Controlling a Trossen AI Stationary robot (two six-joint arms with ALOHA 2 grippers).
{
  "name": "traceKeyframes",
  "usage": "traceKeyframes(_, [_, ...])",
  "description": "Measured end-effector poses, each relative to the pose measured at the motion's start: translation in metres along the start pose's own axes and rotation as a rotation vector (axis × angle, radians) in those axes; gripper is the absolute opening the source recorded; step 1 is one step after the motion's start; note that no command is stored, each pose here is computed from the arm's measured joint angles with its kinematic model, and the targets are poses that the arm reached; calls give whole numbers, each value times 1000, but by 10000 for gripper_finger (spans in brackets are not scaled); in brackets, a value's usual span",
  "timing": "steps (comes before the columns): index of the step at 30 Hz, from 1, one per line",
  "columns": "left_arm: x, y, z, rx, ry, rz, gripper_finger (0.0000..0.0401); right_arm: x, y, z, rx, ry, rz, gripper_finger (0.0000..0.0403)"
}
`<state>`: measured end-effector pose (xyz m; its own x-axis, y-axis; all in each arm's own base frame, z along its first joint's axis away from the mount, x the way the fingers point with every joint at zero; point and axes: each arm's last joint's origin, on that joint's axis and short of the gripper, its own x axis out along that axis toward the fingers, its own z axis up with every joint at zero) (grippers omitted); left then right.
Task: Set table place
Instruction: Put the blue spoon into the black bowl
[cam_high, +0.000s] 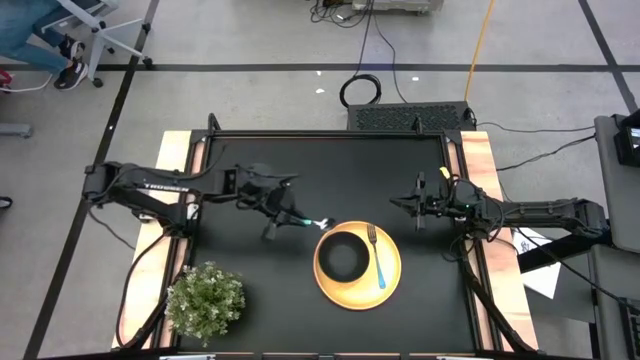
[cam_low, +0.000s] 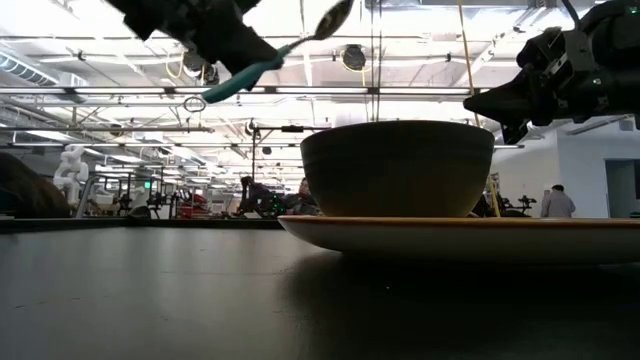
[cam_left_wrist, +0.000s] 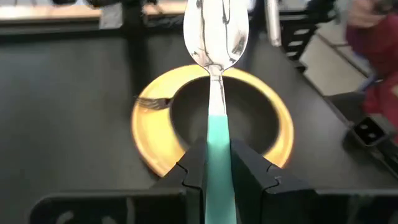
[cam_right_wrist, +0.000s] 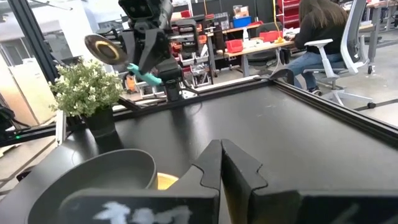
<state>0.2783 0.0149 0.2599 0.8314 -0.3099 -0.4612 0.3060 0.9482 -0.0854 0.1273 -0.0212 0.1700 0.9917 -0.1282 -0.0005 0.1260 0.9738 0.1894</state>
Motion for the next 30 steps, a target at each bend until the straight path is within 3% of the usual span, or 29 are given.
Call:
traceKeyframes(8, [16,9,18,1,92,-6,48,0,0,0,0,-1,0,0])
traceKeyframes(22, [27,14,12,18,151,26,48,0,0,0,0,-1,0,0])
traceKeyframes(30, [31,12,42,28,322,55,48,0,0,1,-1,-12,1,0])
